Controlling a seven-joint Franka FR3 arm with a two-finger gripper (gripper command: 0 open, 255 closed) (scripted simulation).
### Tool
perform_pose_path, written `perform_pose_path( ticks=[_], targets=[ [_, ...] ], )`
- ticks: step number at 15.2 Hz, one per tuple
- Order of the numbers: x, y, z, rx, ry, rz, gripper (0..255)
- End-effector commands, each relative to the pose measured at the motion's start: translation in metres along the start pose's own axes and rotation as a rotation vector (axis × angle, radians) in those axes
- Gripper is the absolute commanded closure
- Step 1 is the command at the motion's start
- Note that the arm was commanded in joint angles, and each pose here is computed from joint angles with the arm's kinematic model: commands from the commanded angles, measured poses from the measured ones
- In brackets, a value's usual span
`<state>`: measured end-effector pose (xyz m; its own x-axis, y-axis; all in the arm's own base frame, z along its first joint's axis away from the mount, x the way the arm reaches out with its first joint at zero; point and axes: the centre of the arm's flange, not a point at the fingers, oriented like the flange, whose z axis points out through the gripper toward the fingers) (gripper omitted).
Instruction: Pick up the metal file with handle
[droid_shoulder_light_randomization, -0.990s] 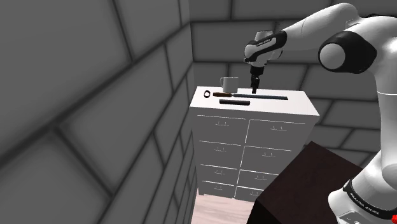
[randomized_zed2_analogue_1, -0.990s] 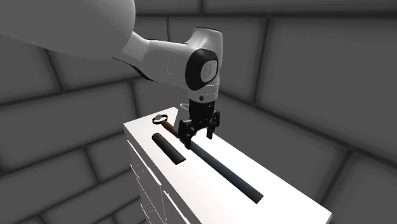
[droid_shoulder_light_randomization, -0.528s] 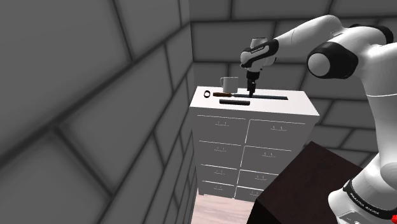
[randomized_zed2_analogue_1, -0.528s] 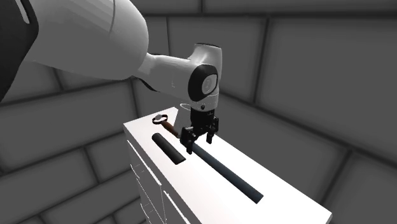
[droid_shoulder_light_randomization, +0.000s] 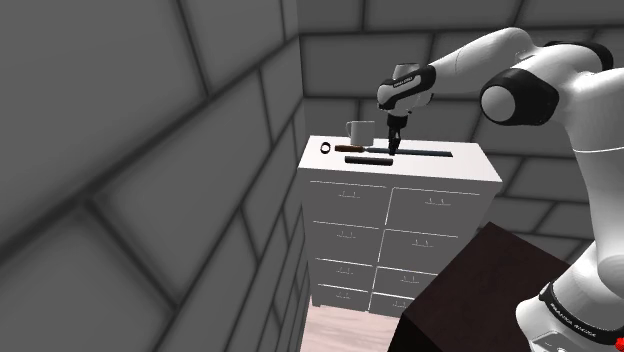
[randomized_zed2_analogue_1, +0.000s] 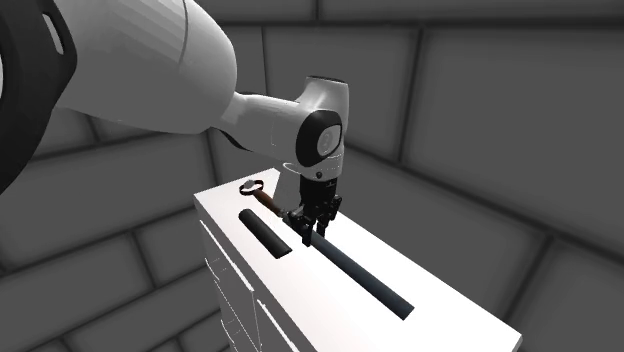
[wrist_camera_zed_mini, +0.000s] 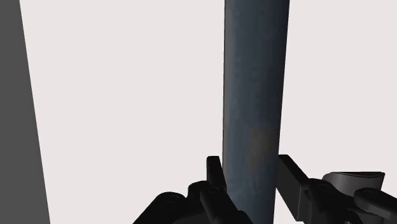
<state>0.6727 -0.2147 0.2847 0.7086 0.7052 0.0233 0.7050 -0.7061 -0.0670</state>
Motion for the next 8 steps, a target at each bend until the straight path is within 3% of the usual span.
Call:
perform_pose_path(
  ticks=[1,5,8],
  targets=[
    [0.0,0.0,0.0,0.0,0.0,0.0,255],
    [0.0,0.0,0.001,0.0,0.0,0.0,255],
    [0.0,-0.001,-0.015,0.0,0.0,0.0,255]
  ],
)
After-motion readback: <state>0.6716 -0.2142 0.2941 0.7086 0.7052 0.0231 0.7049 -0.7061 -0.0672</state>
